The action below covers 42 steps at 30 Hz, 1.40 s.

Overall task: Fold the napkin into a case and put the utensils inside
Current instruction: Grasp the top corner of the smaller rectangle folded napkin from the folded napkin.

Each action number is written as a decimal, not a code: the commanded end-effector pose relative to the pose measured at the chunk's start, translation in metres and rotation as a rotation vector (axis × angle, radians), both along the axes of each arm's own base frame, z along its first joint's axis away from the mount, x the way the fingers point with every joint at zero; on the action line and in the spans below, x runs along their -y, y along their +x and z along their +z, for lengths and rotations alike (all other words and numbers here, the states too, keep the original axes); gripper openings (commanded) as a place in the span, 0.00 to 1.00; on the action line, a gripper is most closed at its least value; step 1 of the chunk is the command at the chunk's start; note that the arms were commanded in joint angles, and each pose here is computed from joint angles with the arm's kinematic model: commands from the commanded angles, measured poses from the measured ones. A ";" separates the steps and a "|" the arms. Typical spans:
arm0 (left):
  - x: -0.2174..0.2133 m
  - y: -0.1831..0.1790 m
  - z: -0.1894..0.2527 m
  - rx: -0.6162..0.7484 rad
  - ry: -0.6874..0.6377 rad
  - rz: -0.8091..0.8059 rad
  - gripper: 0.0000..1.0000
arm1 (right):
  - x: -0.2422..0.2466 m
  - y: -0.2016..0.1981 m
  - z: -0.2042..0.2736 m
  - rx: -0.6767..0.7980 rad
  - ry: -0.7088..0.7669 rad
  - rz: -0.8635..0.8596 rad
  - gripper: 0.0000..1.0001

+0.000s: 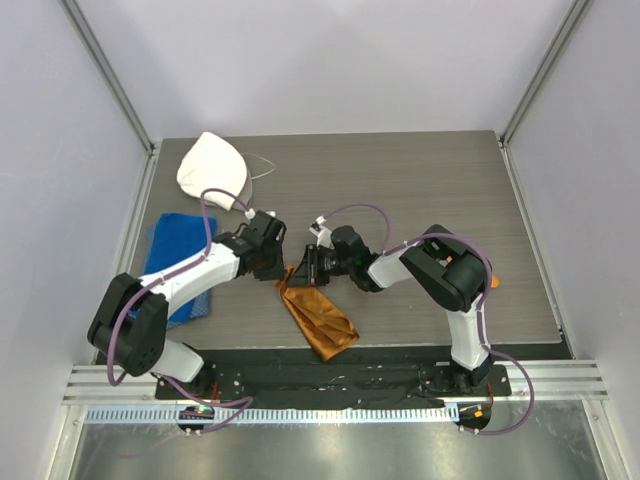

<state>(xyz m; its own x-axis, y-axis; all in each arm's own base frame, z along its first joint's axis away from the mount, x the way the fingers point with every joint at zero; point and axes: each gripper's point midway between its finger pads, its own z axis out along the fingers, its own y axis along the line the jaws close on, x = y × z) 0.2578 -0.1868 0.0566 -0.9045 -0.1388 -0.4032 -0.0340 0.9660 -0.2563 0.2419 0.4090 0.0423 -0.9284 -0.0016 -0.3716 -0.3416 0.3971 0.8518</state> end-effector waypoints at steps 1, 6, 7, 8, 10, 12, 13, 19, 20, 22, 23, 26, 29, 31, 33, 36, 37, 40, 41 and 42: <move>0.014 0.002 0.029 0.043 -0.119 -0.020 0.00 | -0.015 0.003 0.038 0.086 0.076 0.038 0.16; 0.023 -0.002 0.020 0.007 -0.170 -0.022 0.00 | -0.029 0.005 0.034 0.094 0.076 0.064 0.15; 0.022 -0.003 0.017 -0.001 -0.165 -0.018 0.00 | -0.034 0.009 0.035 0.100 0.083 0.067 0.15; 0.019 -0.003 0.015 -0.002 -0.153 -0.006 0.00 | -0.035 0.011 0.020 0.075 0.067 0.063 0.15; 0.012 0.000 0.015 0.013 -0.125 0.008 0.00 | -0.031 0.021 0.010 0.073 0.051 0.023 0.14; 0.005 0.001 0.017 0.023 -0.099 0.020 0.00 | -0.028 0.023 0.017 0.069 0.090 0.005 0.14; 0.001 0.001 0.019 0.028 -0.088 0.028 0.00 | -0.023 0.021 0.016 0.061 0.092 -0.002 0.14; -0.015 0.003 0.023 0.058 -0.047 0.053 0.00 | -0.013 0.014 0.033 0.056 0.095 0.011 0.15; -0.016 0.003 0.024 0.059 -0.038 0.052 0.00 | -0.012 0.013 0.033 0.055 0.089 0.011 0.14; -0.021 0.004 0.026 0.061 -0.007 0.052 0.00 | -0.011 0.013 0.039 0.055 0.097 0.012 0.14; -0.031 0.003 0.025 0.059 0.038 0.069 0.01 | -0.010 0.012 0.039 0.054 0.096 0.011 0.15; -0.044 0.001 0.025 0.052 0.103 0.099 0.08 | -0.008 0.012 0.045 0.060 0.093 0.002 0.14; -0.050 -0.009 0.018 0.031 0.117 0.115 0.08 | -0.007 0.012 0.049 0.066 0.089 -0.002 0.15; -0.053 -0.016 0.015 0.026 0.110 0.122 0.08 | -0.009 0.013 0.050 0.067 0.090 0.004 0.14; -0.052 -0.019 0.021 0.051 0.077 0.127 0.11 | -0.010 0.012 0.044 0.056 0.079 0.009 0.15; -0.049 -0.024 0.019 0.054 0.044 0.112 0.19 | -0.016 0.012 0.041 0.048 0.078 0.021 0.14; -0.042 -0.023 0.021 0.061 0.008 0.097 0.20 | -0.019 0.014 0.043 0.053 0.084 0.023 0.14; -0.035 -0.025 0.013 0.035 -0.017 0.079 0.24 | -0.021 0.014 0.040 0.047 0.080 0.022 0.14; -0.032 -0.023 0.012 0.035 -0.027 0.074 0.26 | -0.021 0.014 0.040 0.045 0.082 0.021 0.14; -0.030 -0.022 0.011 0.036 -0.024 0.064 0.27 | -0.022 0.014 0.039 0.043 0.083 0.021 0.14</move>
